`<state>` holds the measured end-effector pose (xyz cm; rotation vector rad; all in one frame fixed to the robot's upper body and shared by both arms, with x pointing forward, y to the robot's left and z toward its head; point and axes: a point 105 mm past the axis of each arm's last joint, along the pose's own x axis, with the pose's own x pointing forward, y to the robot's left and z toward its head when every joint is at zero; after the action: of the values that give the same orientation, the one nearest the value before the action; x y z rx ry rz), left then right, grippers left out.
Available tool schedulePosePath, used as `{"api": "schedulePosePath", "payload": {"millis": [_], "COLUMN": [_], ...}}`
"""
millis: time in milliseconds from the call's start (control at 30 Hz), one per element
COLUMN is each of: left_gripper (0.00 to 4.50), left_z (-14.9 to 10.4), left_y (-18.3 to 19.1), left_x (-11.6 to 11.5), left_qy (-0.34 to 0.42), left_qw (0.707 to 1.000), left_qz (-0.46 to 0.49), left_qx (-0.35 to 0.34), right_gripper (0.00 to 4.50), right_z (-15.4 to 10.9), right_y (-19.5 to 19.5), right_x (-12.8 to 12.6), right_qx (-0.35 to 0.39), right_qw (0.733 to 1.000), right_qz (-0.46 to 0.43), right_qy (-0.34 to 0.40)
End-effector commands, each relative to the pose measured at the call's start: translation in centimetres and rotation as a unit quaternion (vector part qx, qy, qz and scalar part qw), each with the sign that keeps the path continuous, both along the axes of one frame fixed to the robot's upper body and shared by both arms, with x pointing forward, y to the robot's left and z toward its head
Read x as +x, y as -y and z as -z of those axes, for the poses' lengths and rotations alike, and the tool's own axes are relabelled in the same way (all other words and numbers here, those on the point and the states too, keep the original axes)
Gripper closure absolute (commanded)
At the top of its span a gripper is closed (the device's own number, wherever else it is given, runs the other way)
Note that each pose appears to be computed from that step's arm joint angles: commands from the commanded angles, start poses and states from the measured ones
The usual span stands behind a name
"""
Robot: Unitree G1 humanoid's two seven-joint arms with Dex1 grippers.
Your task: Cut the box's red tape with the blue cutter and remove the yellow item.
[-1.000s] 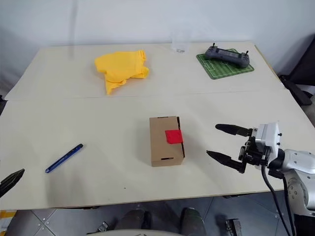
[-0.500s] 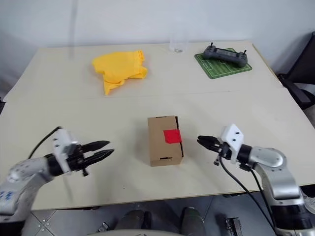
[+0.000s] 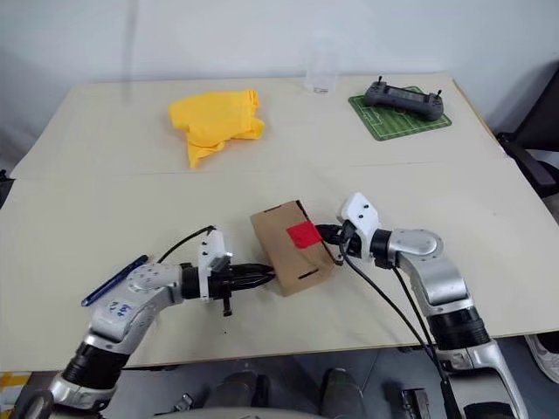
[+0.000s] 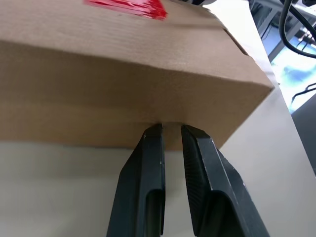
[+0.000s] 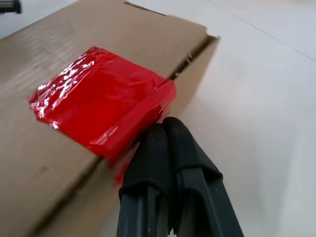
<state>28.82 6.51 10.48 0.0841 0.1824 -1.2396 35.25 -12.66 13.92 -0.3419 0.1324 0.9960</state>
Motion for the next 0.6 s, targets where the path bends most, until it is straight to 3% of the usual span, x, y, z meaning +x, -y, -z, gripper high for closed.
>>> {"api": "schedulePosePath", "payload": {"millis": [33,367,500,600], "left_gripper": [3.84,3.84,3.84,3.32], "left_z": [-1.0,-0.9,-1.5,-2.5], "left_y": [1.4,2.3,-1.5,-5.3], "left_x": [0.8,1.5,-1.0,-3.2], "left_qy": [0.029,0.037,0.056,0.069], "left_qw": [1.0,0.999,0.997,0.993], "left_qz": [0.002,-0.012,-0.044,-0.093], "left_qx": [-0.008,-0.019,-0.036,-0.039], "right_gripper": [4.5,4.5,4.5,4.11], "right_z": [-0.5,-1.8,-4.8,-5.8], "right_y": [0.7,2.6,5.5,7.5], "right_x": [0.7,2.4,1.8,-0.3], "right_qx": [-0.007,-0.03,0.001,-0.001], "right_qw": [1.0,0.999,0.998,0.998], "right_qz": [-0.006,0.006,0.024,0.015], "right_qy": [0.01,0.043,0.066,0.061]}}
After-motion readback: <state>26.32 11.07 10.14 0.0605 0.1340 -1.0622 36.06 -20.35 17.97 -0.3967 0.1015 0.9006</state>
